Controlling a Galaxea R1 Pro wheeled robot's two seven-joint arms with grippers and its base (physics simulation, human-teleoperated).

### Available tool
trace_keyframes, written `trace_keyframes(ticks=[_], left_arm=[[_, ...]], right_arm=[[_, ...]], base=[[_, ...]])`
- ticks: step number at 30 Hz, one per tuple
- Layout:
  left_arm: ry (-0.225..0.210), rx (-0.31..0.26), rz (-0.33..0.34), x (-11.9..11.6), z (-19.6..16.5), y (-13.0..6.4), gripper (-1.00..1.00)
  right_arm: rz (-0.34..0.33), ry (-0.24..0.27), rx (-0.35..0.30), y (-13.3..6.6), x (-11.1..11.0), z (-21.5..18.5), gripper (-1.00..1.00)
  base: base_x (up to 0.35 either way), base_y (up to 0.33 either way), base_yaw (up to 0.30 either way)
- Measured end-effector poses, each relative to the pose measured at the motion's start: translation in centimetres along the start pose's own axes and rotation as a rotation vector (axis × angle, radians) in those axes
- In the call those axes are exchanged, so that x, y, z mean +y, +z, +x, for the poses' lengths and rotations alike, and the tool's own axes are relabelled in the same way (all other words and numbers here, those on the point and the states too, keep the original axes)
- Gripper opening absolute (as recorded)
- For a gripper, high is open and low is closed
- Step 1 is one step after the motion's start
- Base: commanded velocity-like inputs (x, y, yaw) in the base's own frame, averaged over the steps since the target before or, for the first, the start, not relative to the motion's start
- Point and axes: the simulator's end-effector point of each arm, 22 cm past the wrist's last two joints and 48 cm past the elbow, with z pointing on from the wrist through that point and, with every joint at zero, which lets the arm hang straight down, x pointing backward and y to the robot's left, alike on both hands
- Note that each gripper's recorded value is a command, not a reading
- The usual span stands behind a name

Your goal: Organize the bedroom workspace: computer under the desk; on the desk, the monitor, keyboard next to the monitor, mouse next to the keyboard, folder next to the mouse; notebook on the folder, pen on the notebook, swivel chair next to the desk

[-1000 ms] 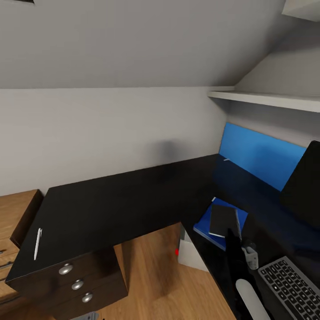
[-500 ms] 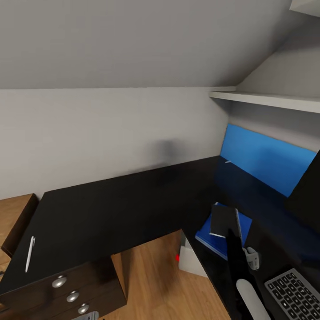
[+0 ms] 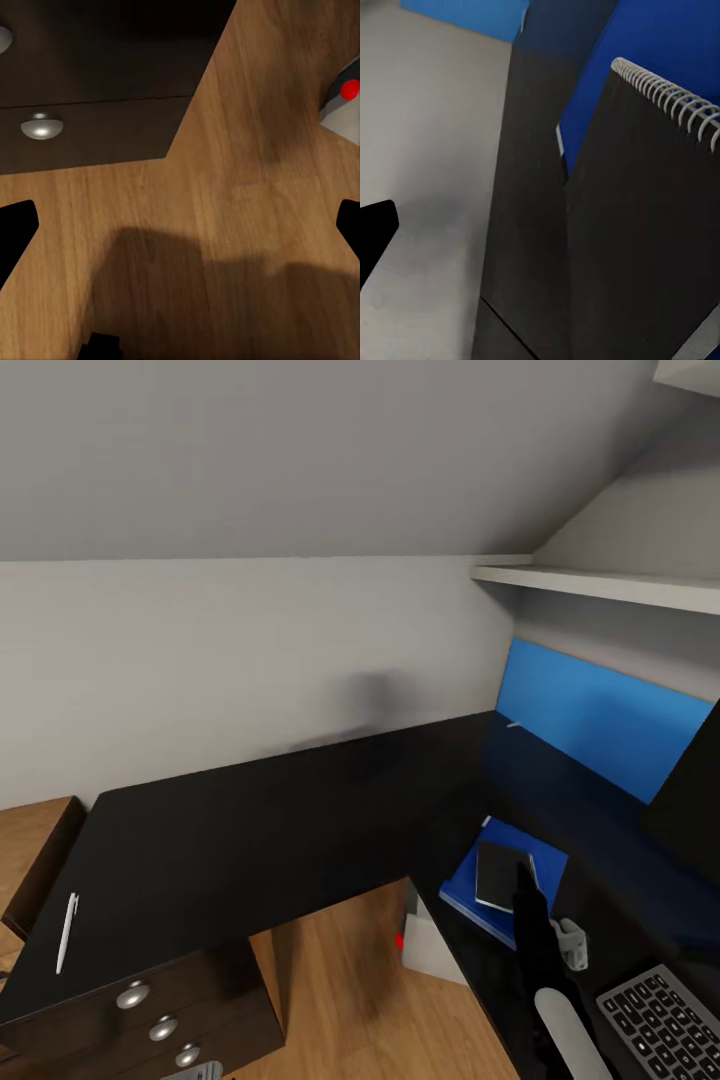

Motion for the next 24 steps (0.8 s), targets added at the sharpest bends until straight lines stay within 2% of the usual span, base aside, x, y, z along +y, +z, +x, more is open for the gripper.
trace_keyframes(ticks=[9,17,24], left_arm=[[0.0,0.015,-0.003,0.1,0.7,0.1,1.0],[-0.001,0.021,-0.006,0.3,1.0,0.1,1.0],[-0.004,0.052,-0.015,0.7,2.5,0.2,1.0]], right_arm=[[0.0,-0.001,0.0,0.0,0.0,0.0,1.0],[-0.003,-0.003,-0.005,0.0,0.1,-0.1,1.0],[-0.007,-0.001,-0.023,0.0,0.3,-0.6,1.0]], base=[[-0.156,-0.094,0.0],[-0.017,-0.012,0.0],[0.0,0.0,0.0]])
